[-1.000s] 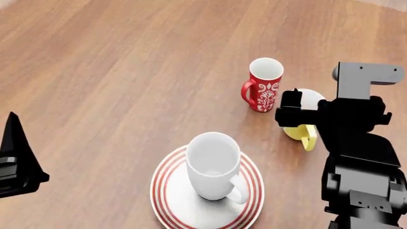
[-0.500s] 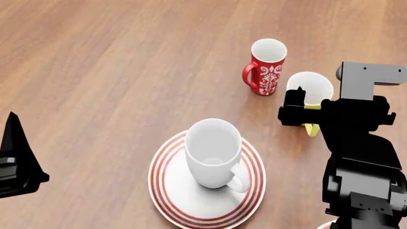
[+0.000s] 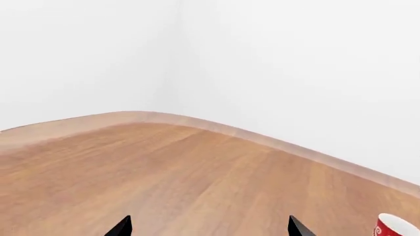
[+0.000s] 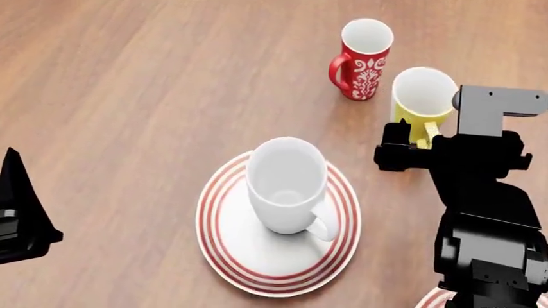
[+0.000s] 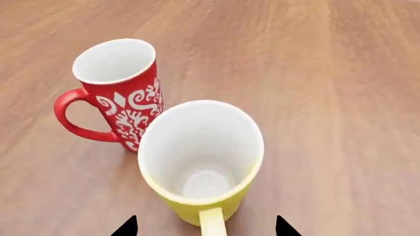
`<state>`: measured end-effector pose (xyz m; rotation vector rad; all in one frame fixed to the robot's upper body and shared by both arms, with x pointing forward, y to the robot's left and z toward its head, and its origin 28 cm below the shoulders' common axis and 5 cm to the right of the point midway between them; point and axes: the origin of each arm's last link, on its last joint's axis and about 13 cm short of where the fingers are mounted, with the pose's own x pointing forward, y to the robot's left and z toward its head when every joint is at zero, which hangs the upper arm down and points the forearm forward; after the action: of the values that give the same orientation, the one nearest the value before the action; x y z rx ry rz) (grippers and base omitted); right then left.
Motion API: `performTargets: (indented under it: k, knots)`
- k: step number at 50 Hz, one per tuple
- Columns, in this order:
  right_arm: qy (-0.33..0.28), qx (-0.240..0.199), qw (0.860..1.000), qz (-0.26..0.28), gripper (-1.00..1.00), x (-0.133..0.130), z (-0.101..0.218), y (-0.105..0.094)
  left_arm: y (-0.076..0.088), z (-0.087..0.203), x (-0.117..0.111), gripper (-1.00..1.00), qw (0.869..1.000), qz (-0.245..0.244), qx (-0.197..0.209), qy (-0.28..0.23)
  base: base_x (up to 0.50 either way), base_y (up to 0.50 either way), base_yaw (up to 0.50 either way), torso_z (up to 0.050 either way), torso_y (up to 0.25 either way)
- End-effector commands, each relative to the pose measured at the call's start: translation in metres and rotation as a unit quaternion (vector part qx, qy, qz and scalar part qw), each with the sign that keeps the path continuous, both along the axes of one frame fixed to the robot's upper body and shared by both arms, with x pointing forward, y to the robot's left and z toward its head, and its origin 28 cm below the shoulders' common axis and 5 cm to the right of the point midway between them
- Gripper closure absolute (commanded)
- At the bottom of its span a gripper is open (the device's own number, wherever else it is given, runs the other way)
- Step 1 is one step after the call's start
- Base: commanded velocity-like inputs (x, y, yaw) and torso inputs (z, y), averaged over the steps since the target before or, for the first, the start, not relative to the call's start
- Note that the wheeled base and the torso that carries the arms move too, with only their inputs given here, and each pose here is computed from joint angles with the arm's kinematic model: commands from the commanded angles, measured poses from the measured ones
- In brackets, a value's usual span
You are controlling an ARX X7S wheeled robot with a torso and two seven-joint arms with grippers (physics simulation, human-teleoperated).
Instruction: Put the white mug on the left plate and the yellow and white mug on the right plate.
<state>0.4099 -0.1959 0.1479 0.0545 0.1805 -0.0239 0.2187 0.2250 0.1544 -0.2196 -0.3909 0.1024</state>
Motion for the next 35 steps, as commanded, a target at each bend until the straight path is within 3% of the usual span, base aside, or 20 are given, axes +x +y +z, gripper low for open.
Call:
performTargets:
  k: [1, 30, 35]
  knots:
    - [0.003, 0.002, 1.000, 0.001, -1.00, -0.0004, -0.0015, 0.0004, 0.0014, 0.0005, 0.0003, -1.00, 1.000, 0.000, -0.008, -0.002, 0.00, 0.00, 0.00, 0.007, -0.250]
    - [-0.009, -0.002, 1.000, -0.008, -1.00, 0.0007, 0.0055, -0.0048, 0.0000, 0.0001, 0.0012, -1.00, 1.000, 0.007, 0.004, -0.008, 0.00, 0.00, 0.00, 0.000, -0.013]
    - [-0.008, -0.002, 1.000, -0.007, -1.00, 0.0005, 0.0047, -0.0044, 0.0000, 0.0000, 0.0016, -1.00, 1.000, 0.007, 0.001, -0.008, 0.00, 0.00, 0.00, 0.006, -0.224]
